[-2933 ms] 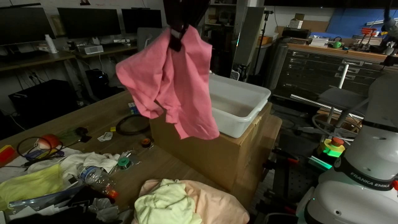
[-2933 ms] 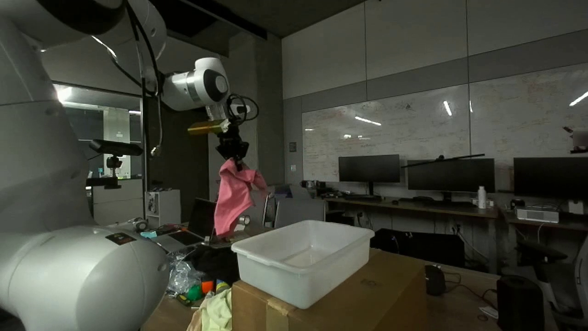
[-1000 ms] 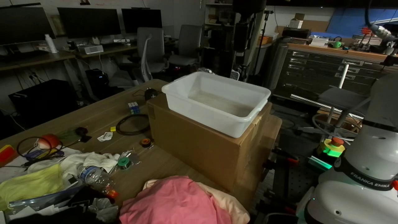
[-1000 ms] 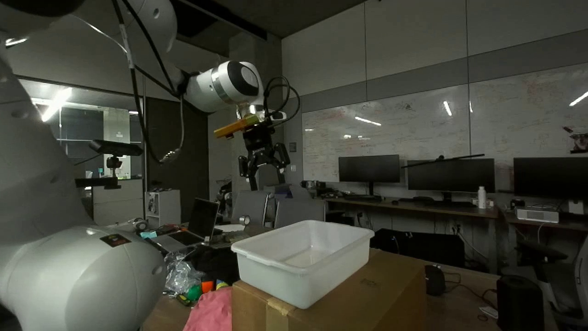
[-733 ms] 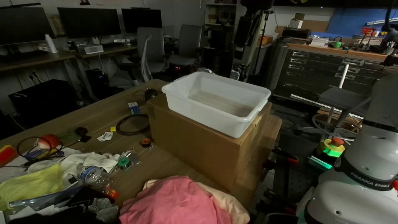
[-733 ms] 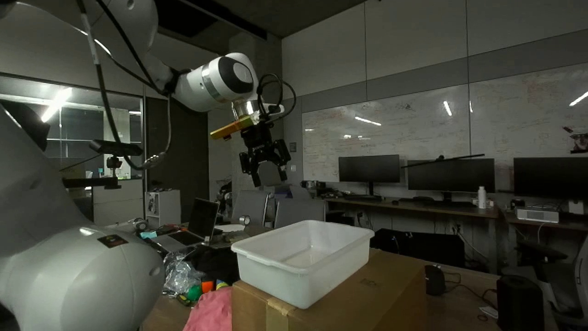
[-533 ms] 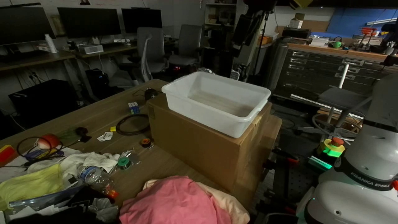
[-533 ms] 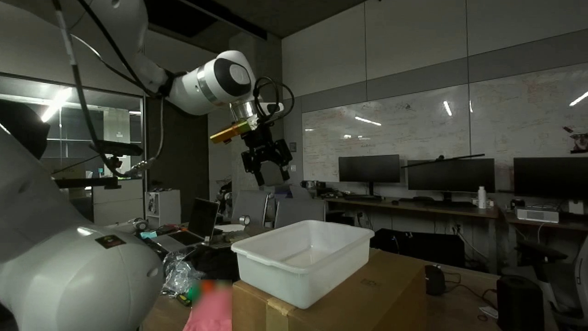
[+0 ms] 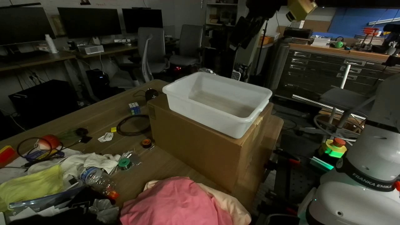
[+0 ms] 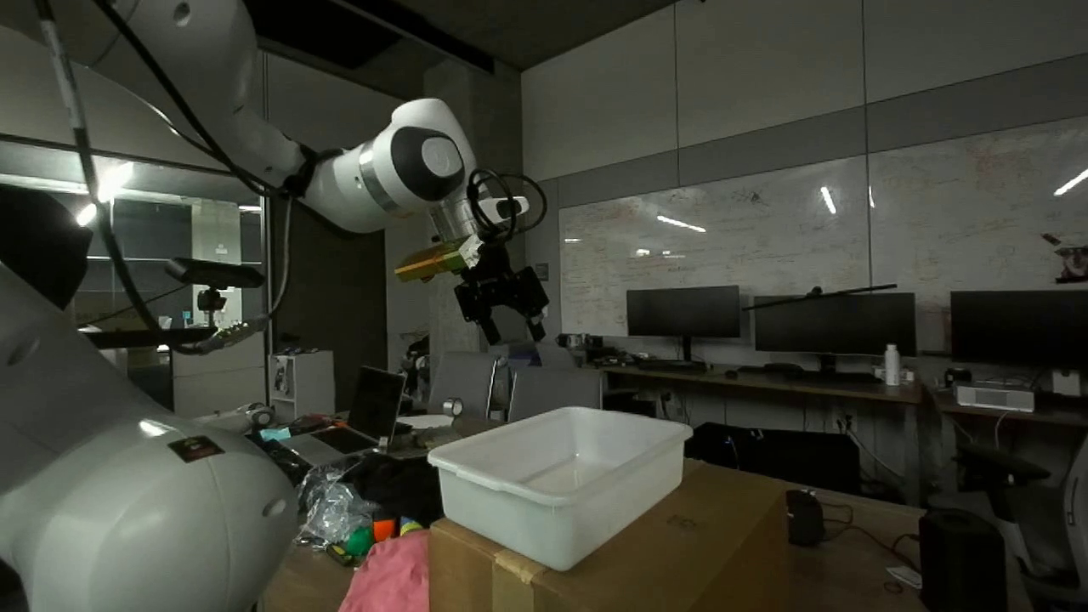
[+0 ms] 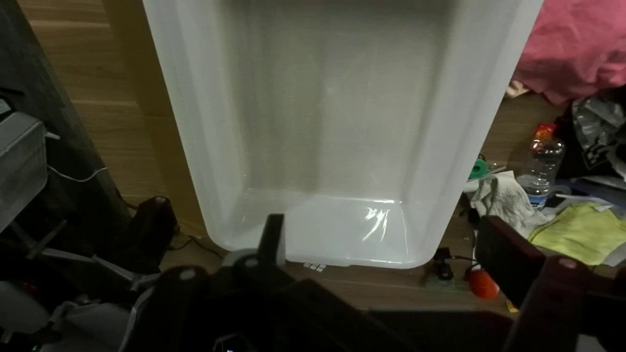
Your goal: Remove all the clothes from the box and put them on the table
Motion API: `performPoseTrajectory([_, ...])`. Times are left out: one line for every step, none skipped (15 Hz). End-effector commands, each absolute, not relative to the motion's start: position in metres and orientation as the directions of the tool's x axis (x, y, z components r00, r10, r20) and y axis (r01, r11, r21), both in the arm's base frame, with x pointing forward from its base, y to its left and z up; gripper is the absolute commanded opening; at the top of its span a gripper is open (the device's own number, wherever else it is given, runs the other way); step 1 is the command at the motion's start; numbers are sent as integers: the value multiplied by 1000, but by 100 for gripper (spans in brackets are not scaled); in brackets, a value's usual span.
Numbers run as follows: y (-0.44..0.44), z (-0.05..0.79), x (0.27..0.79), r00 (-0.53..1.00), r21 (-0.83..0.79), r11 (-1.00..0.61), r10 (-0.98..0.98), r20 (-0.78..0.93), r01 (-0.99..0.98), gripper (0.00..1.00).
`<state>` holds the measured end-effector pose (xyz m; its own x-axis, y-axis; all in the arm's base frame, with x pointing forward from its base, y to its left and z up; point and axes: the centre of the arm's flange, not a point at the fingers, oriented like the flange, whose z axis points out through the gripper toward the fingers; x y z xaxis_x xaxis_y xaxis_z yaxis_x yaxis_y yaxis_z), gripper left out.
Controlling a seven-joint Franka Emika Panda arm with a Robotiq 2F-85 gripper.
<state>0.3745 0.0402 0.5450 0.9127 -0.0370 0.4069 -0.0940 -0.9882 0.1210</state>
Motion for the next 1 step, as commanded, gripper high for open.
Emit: performPoseTrajectory([41,545,375,913,122,-988,-35,407,-93,100])
